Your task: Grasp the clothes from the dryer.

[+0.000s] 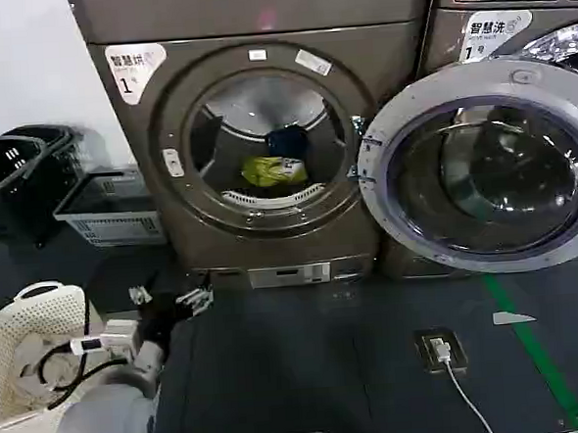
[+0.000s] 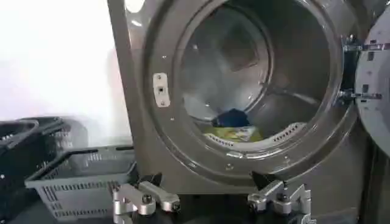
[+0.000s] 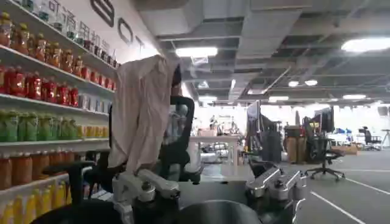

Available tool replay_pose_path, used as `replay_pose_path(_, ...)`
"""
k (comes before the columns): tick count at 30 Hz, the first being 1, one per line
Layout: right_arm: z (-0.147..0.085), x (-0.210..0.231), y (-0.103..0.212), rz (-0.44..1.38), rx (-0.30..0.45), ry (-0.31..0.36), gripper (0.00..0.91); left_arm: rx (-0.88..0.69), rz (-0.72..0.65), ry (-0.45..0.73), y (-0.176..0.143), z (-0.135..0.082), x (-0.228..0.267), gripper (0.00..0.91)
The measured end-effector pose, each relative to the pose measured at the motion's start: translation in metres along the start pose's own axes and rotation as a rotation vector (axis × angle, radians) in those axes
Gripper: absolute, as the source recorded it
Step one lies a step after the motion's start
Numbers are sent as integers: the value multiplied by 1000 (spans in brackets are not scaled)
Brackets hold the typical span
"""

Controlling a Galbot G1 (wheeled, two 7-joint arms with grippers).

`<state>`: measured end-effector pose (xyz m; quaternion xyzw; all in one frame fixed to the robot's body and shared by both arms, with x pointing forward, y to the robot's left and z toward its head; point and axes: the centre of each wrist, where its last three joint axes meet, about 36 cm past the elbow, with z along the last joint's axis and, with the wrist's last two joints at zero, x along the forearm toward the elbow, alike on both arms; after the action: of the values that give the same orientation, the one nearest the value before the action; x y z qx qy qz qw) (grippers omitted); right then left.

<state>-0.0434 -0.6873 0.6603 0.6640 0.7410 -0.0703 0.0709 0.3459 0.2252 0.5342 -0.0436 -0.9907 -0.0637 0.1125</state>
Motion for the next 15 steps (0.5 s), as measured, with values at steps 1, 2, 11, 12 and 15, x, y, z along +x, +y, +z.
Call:
replay_pose_path(1,1,0,0,2,1,-2,907,0,0,0,0,0,0,907)
replay_pose_path(2,3,-1,0,5,2,-6,907,0,0,0,0,0,0,907)
replay_pose_path(11,11,-4,2,27,2,-35,907,2,1,3,0,1,1,907)
replay_pose_path(12,11,-4,2,28,1,-36,907,2,1,4,0,1,2,907)
replay_pose_path(15,12,-5,2,32,-1,-37,907,2,2,8,-1,2,3,907)
